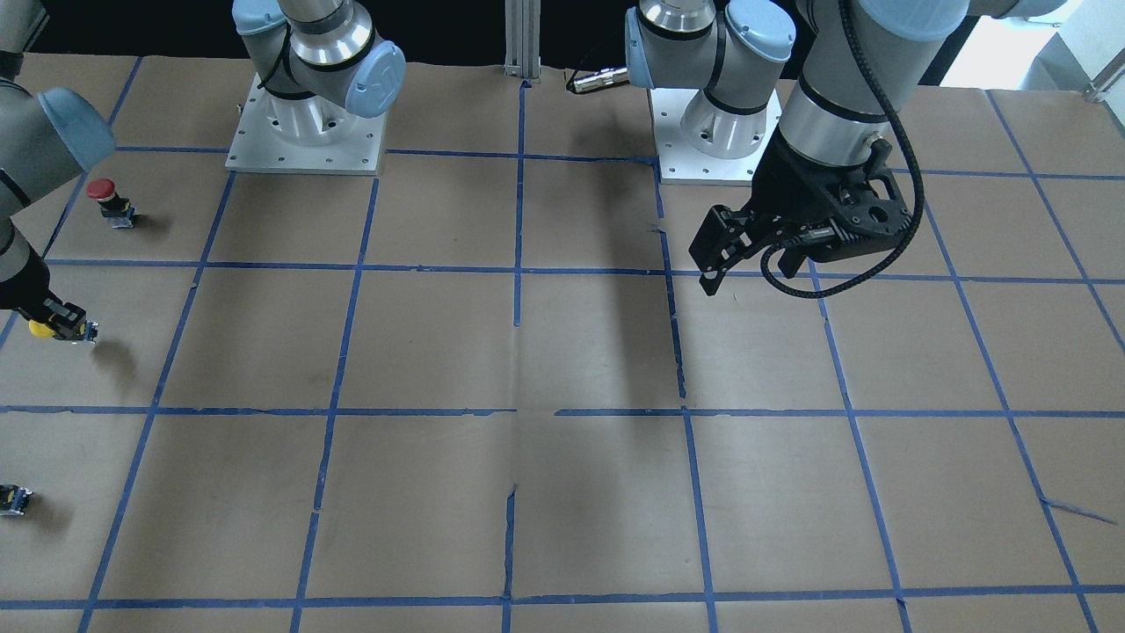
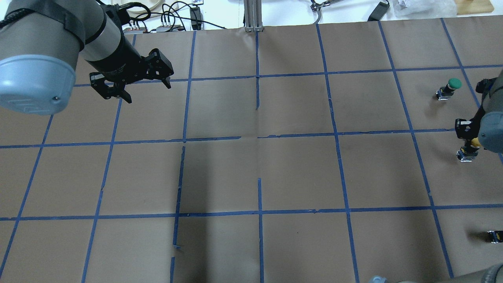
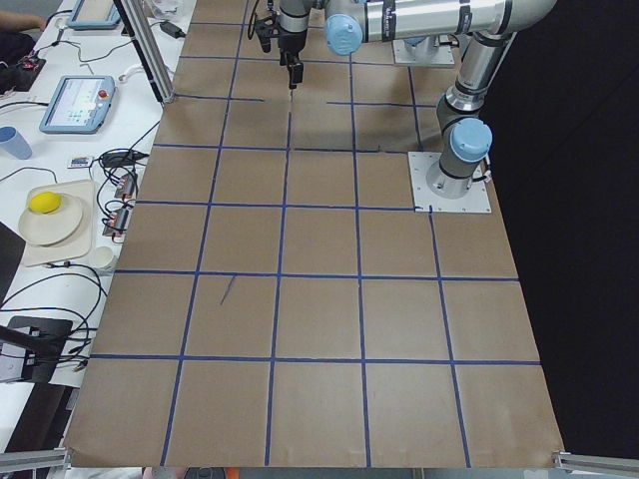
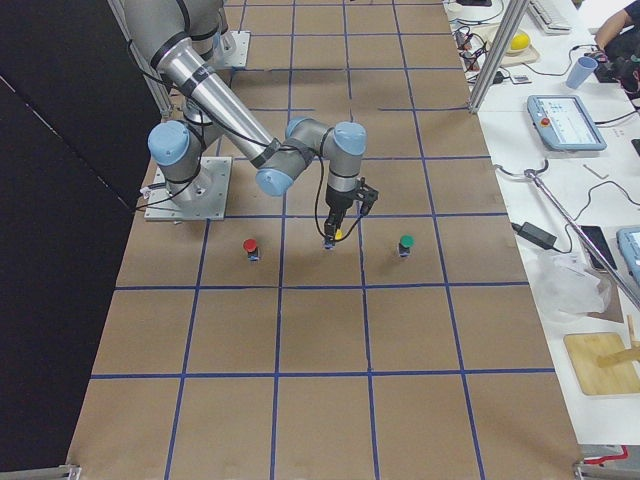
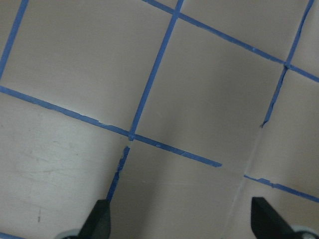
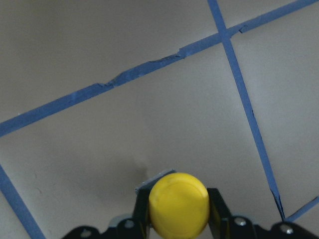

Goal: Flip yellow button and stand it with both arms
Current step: 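Open the right gripper to release the upright button while the left arm returns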

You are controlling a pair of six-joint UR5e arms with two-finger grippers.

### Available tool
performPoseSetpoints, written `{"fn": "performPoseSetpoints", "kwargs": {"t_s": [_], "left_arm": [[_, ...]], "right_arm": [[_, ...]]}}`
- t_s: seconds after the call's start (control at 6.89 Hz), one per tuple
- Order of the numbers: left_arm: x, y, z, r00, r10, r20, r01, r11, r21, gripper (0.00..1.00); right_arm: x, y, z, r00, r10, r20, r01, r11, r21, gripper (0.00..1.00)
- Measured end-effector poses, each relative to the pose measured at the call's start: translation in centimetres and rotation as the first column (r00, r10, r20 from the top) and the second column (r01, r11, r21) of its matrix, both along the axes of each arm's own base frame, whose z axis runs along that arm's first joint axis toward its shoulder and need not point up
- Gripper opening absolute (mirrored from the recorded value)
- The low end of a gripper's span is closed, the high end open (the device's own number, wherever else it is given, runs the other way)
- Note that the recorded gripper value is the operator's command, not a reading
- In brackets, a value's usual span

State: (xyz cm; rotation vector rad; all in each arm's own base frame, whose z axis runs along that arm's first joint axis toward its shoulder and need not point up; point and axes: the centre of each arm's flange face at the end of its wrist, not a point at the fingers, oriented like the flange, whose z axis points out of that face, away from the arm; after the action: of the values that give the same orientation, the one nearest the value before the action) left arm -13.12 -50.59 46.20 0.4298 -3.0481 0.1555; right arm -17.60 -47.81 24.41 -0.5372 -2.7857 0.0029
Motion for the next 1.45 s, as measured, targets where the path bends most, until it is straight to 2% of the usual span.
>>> {"fn": "performPoseSetpoints", "kwargs": {"t_s": [0.29, 0.58, 0.87, 1.02, 1.16, 1.31, 1.45], "left_arm": [[0.2, 1.4, 2.2, 0.997, -0.079, 0.024, 0.078, 0.995, 0.06, 1.0], [0.7, 2.8, 3.8, 0.991, -0.132, 0.024, 0.128, 0.985, 0.112, 1.0], [1.2, 2.8, 3.9, 0.984, -0.178, 0.026, 0.173, 0.973, 0.151, 1.0], [1.2, 2.6, 3.8, 0.983, -0.184, 0.027, 0.178, 0.972, 0.157, 1.0], [1.2, 2.5, 3.8, 0.982, -0.186, 0.028, 0.18, 0.971, 0.159, 1.0], [1.3, 2.5, 3.9, 0.982, -0.186, 0.031, 0.179, 0.971, 0.157, 1.0], [1.3, 2.6, 4.2, 0.982, -0.187, 0.035, 0.18, 0.972, 0.154, 1.0]], "right_arm": [[0.7, 1.7, 0.4, 0.999, 0.042, -0.021, -0.043, 0.998, -0.04, 0.02], [0.2, 2.4, 0.2, 0.999, 0.044, -0.022, -0.045, 0.998, -0.052, 0.01], [-0.4, 2.6, -0.3, 0.999, 0.038, -0.03, -0.04, 0.997, -0.063, 0.04], [-0.6, 2.8, -0.7, 0.999, 0.034, -0.03, -0.035, 0.997, -0.063, 0.17], [-0.7, 2.8, -1.0, 0.999, 0.034, -0.03, -0.036, 0.998, -0.06, 0.36], [-0.8, 2.8, -1.1, 0.999, 0.04, -0.036, -0.043, 0.997, -0.062, 0.66], [-0.9, 2.7, -1.0, 0.998, 0.045, -0.043, -0.048, 0.996, -0.069, 0.78]]}}
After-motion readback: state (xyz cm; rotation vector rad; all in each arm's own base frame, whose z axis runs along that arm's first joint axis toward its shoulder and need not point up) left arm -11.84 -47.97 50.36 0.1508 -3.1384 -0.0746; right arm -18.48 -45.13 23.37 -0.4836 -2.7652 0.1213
